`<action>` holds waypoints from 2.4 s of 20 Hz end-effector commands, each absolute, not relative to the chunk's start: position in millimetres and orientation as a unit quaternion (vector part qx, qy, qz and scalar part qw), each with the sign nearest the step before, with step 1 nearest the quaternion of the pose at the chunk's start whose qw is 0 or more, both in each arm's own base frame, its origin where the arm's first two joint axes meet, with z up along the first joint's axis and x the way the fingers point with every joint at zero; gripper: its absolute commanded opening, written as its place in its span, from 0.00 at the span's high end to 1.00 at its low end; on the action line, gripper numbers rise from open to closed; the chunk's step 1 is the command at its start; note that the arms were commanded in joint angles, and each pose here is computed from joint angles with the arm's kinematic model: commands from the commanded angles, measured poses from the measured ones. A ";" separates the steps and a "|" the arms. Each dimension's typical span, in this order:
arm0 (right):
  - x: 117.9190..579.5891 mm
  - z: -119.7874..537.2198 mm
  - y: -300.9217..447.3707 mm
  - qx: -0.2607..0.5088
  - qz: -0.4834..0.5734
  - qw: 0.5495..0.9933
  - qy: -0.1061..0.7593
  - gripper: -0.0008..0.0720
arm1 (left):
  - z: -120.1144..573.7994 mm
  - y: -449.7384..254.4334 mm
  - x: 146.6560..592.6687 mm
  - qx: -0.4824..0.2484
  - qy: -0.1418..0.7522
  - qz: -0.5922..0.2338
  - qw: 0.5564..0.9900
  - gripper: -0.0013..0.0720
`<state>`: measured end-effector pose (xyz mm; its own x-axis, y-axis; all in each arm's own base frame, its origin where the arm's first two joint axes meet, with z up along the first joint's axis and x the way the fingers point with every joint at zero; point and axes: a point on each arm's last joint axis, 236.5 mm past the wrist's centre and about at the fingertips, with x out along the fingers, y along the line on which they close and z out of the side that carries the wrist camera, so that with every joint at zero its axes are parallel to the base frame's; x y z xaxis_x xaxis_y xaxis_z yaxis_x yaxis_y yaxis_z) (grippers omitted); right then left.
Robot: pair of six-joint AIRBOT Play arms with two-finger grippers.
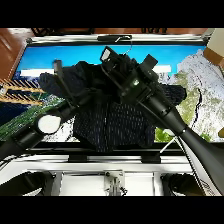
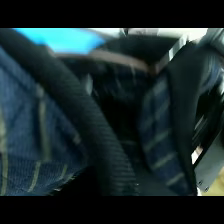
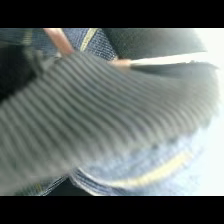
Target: Fold the shirts.
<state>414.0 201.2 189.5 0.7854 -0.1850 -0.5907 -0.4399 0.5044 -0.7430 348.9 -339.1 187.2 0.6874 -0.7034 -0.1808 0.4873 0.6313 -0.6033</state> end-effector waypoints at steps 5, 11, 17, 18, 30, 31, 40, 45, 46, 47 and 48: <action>385.4 242.7 201.8 -0.429 0.080 0.858 0.269 0.84 | 150.3 -370.9 319.8 -0.205 0.257 -0.381 0.864 0.91; 372.6 268.9 194.5 -0.390 0.089 0.883 0.247 0.84 | 144.1 -373.3 311.3 -0.183 0.269 -0.395 0.859 0.83; 372.7 275.0 188.2 -0.400 0.080 0.881 0.241 0.84 | 250.0 -328.9 307.5 -0.118 0.115 -0.418 0.893 0.07; 373.1 275.9 187.5 -0.401 0.079 0.881 0.240 0.84 | 276.8 -310.7 305.7 -0.119 0.081 -0.411 0.900 0.05; 377.6 284.8 216.5 -0.383 0.123 0.894 0.198 0.84 | 295.7 -223.4 359.2 -0.088 0.033 -0.301 0.949 0.05; 376.8 283.5 218.8 -0.383 0.128 0.893 0.199 0.84 | 289.3 -233.9 361.0 -0.088 0.040 -0.308 0.946 0.05; 374.8 278.6 225.1 -0.376 0.142 0.893 0.204 0.84 | 313.6 -306.5 381.5 -0.203 -0.064 -0.285 0.934 0.08; 374.8 278.6 224.9 -0.380 0.143 0.891 0.203 0.84 | 314.8 -297.3 421.0 -0.256 -0.056 -0.257 0.930 0.08; 375.0 278.7 224.7 -0.383 0.143 0.890 0.203 0.84 | 313.9 -294.2 426.3 -0.267 -0.051 -0.254 0.928 0.08; 375.0 278.7 224.6 -0.386 0.143 0.888 0.202 0.84 | 313.4 -289.8 430.3 -0.268 -0.052 -0.248 0.929 0.08; 375.2 279.0 224.4 -0.390 0.144 0.887 0.201 0.84 | 312.9 -286.1 433.1 -0.267 -0.053 -0.244 0.931 0.08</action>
<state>375.1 224.8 279.2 0.8776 0.1002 -0.4689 -0.4086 0.6681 -0.6218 419.4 -295.1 312.1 0.8611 -0.4575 0.2219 0.5075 0.7454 -0.4323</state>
